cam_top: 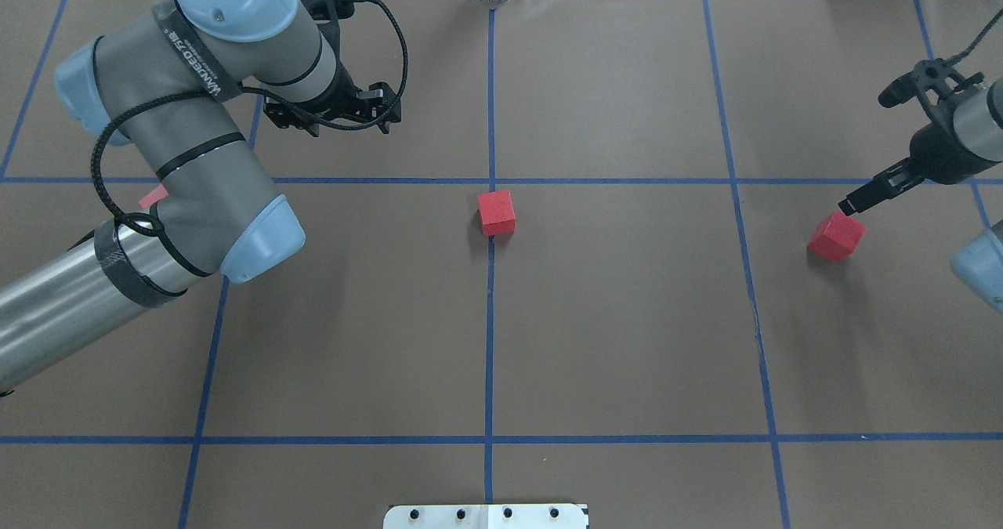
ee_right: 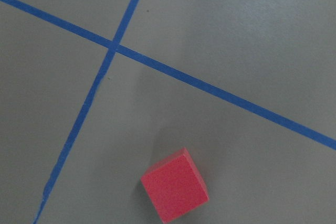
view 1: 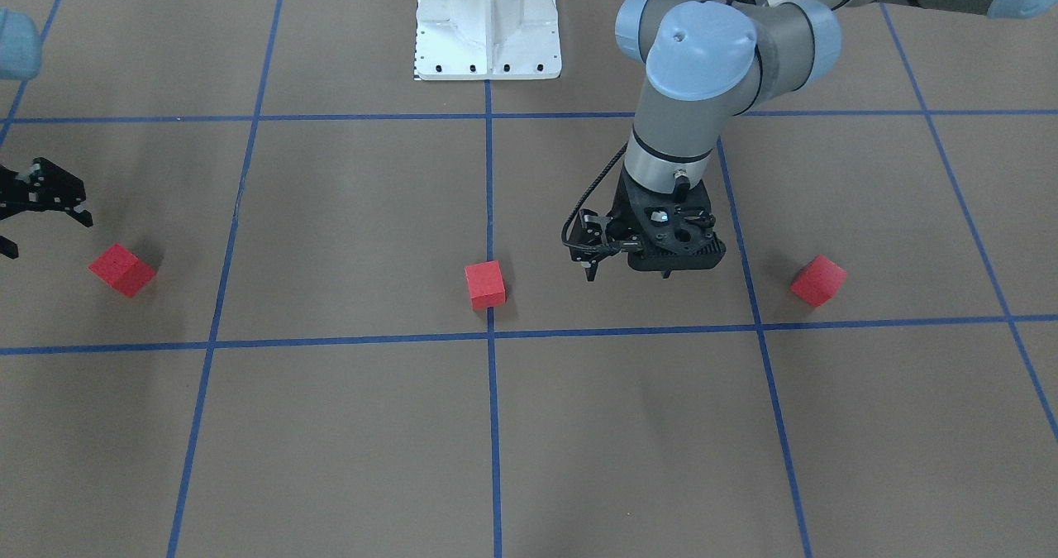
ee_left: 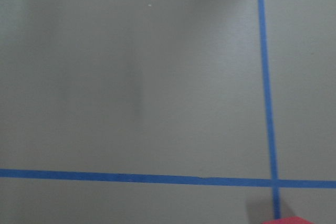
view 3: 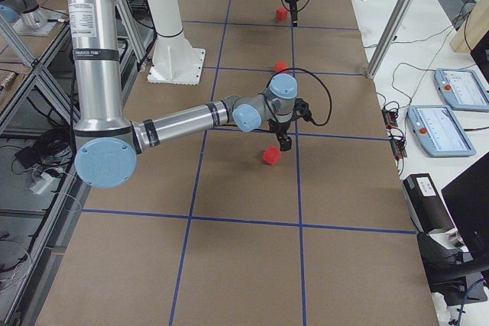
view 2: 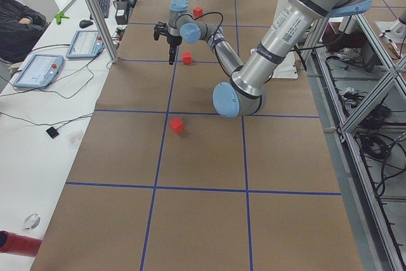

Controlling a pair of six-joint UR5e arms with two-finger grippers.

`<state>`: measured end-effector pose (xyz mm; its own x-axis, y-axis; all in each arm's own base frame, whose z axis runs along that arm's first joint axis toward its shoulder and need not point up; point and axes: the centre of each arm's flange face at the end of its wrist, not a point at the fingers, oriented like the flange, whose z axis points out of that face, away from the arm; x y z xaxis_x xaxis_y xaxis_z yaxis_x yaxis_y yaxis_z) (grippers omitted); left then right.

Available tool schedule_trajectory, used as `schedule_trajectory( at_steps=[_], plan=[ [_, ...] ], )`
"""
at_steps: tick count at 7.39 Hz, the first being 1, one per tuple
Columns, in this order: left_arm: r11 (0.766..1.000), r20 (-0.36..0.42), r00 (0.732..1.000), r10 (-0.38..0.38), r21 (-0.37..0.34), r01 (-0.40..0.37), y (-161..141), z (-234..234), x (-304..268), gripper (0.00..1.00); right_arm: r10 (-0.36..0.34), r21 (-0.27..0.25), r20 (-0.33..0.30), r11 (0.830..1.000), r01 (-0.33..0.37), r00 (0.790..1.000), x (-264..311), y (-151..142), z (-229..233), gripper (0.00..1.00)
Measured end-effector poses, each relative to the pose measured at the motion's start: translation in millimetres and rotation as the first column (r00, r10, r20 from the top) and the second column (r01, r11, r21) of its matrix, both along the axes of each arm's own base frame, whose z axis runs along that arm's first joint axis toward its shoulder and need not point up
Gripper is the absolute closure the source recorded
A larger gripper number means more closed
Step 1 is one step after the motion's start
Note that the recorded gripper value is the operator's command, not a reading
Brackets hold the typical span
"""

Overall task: Form red blocks into L shape at center
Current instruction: 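Lower the right gripper and grasp the red cube nearest it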

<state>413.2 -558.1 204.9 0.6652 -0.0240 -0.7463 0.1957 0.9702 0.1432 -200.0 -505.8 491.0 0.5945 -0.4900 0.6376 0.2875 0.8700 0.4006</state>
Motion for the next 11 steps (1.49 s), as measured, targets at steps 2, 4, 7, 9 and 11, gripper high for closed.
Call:
schedule_trajectory(
  at_steps=[2, 4, 7, 9, 11],
  plan=[
    [1.000, 0.009, 1.000, -0.002, -0.003, 0.002, 0.8, 12.9, -7.0, 0.00, -0.078, 0.070, -0.020, 0.994, 0.079, 0.997, -18.8, -4.5, 3.1, 0.01],
    [1.000, 0.012, 1.000, 0.001, -0.001, -0.001, 2.9, 18.7, -9.0, 0.00, -0.144, 0.093, -0.046, 0.985, 0.148, 0.988, -30.3, -5.3, 22.5, 0.01],
    [1.000, 0.013, 1.000, 0.003, -0.001, -0.003, 3.8, 20.0, -9.1, 0.00, -0.191, 0.079, -0.072, 0.977, 0.197, 0.979, -50.6, -1.4, 41.8, 0.01],
    [1.000, 0.014, 1.000, 0.003, -0.002, -0.003, 4.3, 20.8, -8.4, 0.00, -0.203, 0.068, -0.088, 0.976, 0.209, 0.975, -60.3, -6.5, 51.7, 0.01],
    [1.000, 0.017, 1.000, 0.004, -0.005, -0.004, 5.4, 23.3, -7.6, 0.00, -0.212, 0.056, -0.098, 0.974, 0.218, 0.972, -62.0, -7.9, 61.9, 0.01]
  ],
)
